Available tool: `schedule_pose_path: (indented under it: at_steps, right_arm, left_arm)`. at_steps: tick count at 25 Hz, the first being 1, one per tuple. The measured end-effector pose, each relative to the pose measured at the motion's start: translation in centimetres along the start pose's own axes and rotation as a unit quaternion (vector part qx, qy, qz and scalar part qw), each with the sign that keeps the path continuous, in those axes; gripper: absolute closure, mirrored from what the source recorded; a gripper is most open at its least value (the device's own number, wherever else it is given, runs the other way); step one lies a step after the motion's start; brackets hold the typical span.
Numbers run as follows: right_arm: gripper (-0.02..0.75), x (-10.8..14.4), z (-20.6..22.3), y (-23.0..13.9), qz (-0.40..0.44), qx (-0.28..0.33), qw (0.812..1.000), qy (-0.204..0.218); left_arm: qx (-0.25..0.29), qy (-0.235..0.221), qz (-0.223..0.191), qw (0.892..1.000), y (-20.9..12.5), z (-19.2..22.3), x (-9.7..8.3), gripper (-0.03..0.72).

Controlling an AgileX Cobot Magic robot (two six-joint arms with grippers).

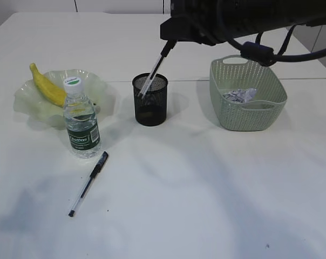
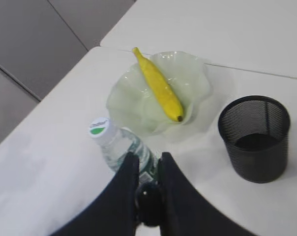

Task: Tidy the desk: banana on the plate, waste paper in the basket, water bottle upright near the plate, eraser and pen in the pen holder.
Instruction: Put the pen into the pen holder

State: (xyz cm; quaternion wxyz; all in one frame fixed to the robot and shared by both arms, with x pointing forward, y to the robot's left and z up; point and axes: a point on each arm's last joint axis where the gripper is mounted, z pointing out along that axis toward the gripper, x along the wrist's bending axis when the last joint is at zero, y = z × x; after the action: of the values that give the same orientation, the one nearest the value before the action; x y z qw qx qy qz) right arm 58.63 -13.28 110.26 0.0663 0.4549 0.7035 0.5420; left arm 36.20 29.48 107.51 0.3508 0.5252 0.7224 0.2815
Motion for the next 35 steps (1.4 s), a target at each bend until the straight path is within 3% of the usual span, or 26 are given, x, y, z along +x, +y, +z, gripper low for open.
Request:
schedule_pose_path:
  at_steps: [12, 22, 35]
  right_arm:
    - [0.682, -1.8, 0.3, 0.5, -0.082, -0.001, 0.992, -0.093]
    - [0.682, -3.8, 4.5, 2.9, -0.127, -0.007, 0.986, -0.104]
    - [0.683, -7.0, 10.2, 2.9, -0.143, 0.004, 0.984, -0.108]
  left_arm:
    - [0.011, -0.002, -0.010, 1.000, -0.2, 0.0, 0.0, 0.224]
    - [0.017, 0.002, -0.010, 1.000, -0.3, 0.0, 0.0, 0.224]
    - [0.024, 0.010, -0.008, 1.000, -0.4, 0.0, 0.2, 0.224]
